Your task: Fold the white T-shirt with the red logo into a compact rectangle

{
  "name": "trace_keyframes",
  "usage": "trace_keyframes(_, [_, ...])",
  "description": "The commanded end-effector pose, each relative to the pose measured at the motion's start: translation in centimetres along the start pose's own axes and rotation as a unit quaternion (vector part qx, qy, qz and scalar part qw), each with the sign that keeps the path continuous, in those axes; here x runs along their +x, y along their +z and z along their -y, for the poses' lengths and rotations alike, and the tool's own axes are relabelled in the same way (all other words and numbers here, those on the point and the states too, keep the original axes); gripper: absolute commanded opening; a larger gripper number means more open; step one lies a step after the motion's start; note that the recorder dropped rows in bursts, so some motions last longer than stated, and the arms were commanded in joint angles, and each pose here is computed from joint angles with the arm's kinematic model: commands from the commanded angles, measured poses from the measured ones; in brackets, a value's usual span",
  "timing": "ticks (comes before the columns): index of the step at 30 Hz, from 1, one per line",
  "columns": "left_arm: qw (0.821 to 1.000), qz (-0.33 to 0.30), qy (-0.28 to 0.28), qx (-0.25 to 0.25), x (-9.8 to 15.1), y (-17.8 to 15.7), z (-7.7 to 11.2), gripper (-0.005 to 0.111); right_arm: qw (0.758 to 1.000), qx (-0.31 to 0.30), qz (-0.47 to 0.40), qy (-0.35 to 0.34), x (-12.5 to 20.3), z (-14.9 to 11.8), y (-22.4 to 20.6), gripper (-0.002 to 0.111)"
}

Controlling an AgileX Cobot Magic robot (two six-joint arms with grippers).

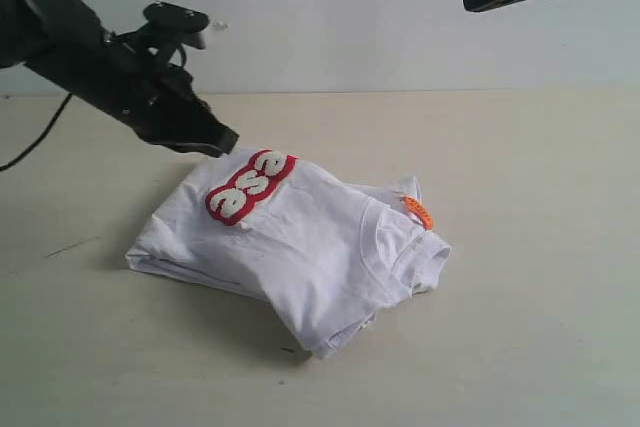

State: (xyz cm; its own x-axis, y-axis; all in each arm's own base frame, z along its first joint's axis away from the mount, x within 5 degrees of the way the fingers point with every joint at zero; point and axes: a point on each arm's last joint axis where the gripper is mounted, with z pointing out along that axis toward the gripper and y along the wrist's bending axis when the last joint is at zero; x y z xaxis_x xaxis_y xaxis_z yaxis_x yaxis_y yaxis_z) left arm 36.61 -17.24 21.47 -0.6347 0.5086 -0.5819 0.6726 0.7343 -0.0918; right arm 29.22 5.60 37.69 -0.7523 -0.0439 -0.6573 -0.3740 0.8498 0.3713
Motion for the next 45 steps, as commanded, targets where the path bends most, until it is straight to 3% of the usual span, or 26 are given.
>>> trace_keyframes(1, [0.998, 0.033, 0.040, 0.021, -1.0, 2.3, 4.1, 0.000, 1.000, 0.006, 0.014, -0.004, -0.3, 0.1, 0.0, 0.000])
trace_keyframes(6, [0.996, 0.005, 0.076, 0.042, -0.6, 5.9, 6.5, 0.000, 1.000, 0.004, 0.015, -0.003, -0.3, 0.0, 0.0, 0.000])
trace_keyframes(12, [0.996, -0.044, 0.063, 0.051, 0.7, 9.3, 5.8, 0.000, 1.000, 0.004, 0.015, -0.003, -0.3, 0.0, 0.0, 0.000])
trace_keyframes(17, [0.992, -0.111, 0.058, 0.003, 2.7, 10.4, 3.2, 0.000, 1.000, 0.003, 0.014, -0.003, -0.3, 0.0, 0.0, 0.000])
trace_keyframes(24, [0.987, -0.156, -0.041, -0.024, 4.6, 9.1, -2.3, 0.000, 1.000, 0.003, 0.013, -0.003, -0.3, 0.0, 0.0, 0.000])
trace_keyframes(29, [0.977, -0.182, -0.104, -0.024, 6.1, 8.0, -4.4, 0.000, 1.000, 0.002, 0.011, -0.003, -0.2, 0.0, 0.0, 0.000])
trace_keyframes(36, [0.970, -0.179, -0.161, 0.012, 6.3, 6.5, -2.2, 0.000, 1.000, 0.002, 0.011, -0.003, -0.2, 0.0, 0.0, 0.000])
trace_keyframes(39, [0.973, -0.183, -0.139, 0.013, 6.3, 5.2, -0.9, 0.000, 1.000, 0.001, 0.010, -0.002, -0.2, 0.0, 0.0, 0.000])
trace_keyframes(45, [0.988, -0.106, -0.109, 0.012, 3.5, 0.3, 0.3, 0.000, 1.000, -0.003, 0.004, -0.002, -0.1, -0.1, 0.0, 0.000])
